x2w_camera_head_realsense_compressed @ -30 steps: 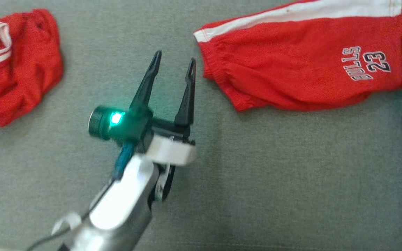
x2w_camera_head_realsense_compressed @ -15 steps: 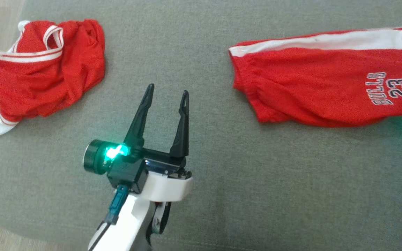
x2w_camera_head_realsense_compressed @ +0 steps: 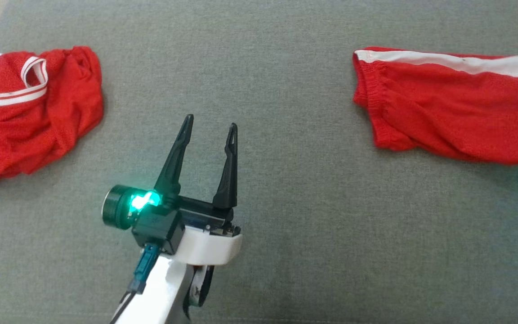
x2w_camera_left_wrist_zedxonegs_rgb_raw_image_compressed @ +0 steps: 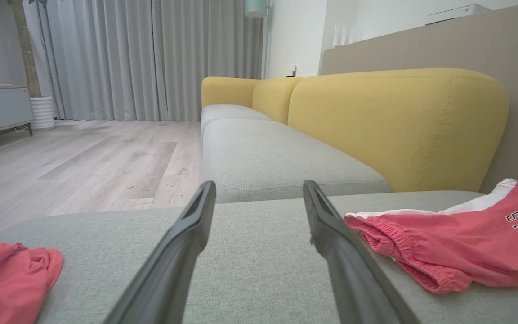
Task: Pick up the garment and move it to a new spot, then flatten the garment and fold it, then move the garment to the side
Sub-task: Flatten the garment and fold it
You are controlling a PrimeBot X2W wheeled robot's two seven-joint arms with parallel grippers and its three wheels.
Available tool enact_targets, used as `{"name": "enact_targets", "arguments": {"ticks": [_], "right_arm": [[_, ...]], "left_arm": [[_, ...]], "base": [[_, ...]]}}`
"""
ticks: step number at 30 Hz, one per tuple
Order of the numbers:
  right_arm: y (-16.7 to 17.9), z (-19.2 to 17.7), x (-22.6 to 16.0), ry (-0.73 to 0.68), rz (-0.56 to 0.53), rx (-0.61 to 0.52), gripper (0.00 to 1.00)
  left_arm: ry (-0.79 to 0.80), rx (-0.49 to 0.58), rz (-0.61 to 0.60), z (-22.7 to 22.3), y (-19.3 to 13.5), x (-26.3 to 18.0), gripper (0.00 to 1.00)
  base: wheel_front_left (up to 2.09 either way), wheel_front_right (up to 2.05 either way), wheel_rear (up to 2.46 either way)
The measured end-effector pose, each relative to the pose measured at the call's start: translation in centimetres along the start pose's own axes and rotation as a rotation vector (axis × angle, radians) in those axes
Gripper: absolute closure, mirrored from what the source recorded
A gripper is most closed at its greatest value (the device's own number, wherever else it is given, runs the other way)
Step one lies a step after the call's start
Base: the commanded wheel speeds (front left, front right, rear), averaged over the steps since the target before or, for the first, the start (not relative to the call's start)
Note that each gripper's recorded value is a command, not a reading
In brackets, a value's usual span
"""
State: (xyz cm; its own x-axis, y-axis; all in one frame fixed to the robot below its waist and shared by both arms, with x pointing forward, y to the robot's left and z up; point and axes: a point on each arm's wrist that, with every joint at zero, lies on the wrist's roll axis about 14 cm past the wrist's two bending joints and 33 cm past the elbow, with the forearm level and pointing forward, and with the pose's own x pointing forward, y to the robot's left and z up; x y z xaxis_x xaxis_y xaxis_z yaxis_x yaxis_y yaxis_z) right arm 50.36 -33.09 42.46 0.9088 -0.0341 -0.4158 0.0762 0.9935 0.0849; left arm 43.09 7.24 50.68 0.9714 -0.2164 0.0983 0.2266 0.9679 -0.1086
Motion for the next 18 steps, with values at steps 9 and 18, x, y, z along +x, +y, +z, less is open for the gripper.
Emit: {"name": "enact_targets", "arguments": {"ticks": [9,18], "right_arm": [[8.7,5.1,-0.1,-0.125,0.254,-0.095,1.0],[21.6,2.7,-2.0,-0.076,0.578,-0.138,0.99]], "left_arm": [[-0.01,-0.011,-0.011,0.6,-0.5,-0.4,0.0],[-0.019,0.0,0.041,1.2,1.0,-1.2,0.0]], "base": [[0.0,0.0,0.0],[0.0,0.0,0.0]]}}
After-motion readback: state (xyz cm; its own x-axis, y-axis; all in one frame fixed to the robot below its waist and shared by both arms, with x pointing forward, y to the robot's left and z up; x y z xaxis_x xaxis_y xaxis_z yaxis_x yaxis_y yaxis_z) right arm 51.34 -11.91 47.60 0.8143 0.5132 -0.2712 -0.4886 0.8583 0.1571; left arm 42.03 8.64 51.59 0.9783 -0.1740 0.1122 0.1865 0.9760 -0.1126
